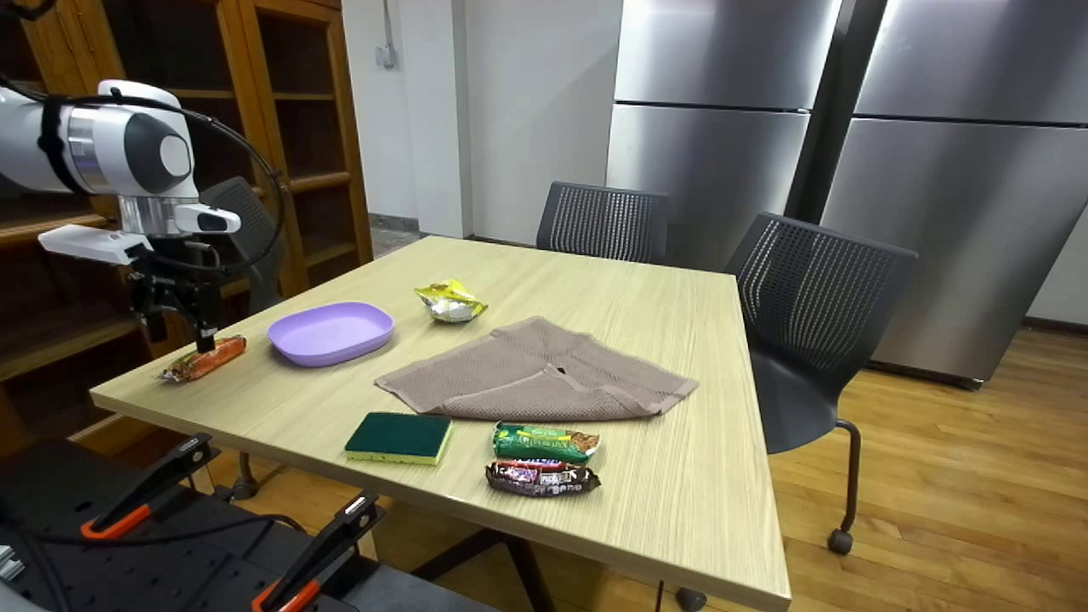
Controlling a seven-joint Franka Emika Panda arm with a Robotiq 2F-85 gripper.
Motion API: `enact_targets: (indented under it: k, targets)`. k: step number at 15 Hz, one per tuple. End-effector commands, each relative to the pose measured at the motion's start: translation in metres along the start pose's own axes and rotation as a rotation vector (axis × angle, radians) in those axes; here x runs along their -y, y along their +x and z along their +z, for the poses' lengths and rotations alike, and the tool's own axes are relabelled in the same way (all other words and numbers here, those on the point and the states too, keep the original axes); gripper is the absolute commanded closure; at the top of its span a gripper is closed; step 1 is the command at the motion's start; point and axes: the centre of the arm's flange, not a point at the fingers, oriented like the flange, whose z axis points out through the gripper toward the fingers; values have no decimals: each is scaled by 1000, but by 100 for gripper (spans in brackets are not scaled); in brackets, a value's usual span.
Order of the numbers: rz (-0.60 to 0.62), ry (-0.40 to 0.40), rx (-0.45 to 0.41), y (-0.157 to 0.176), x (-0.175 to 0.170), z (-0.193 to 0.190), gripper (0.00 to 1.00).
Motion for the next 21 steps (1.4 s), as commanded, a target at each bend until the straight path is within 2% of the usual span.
enact_targets:
  k: [1,18,19,20,21]
  targets:
    - [24,-2,-29,11,8,4,0]
    - [47,-14,-31,38,3,23,0]
    - [42,-18,-30,39,3,24,25]
    - [43,-18,-31,39,3,24,26]
    - [43,-19,-33,40,3,24,35]
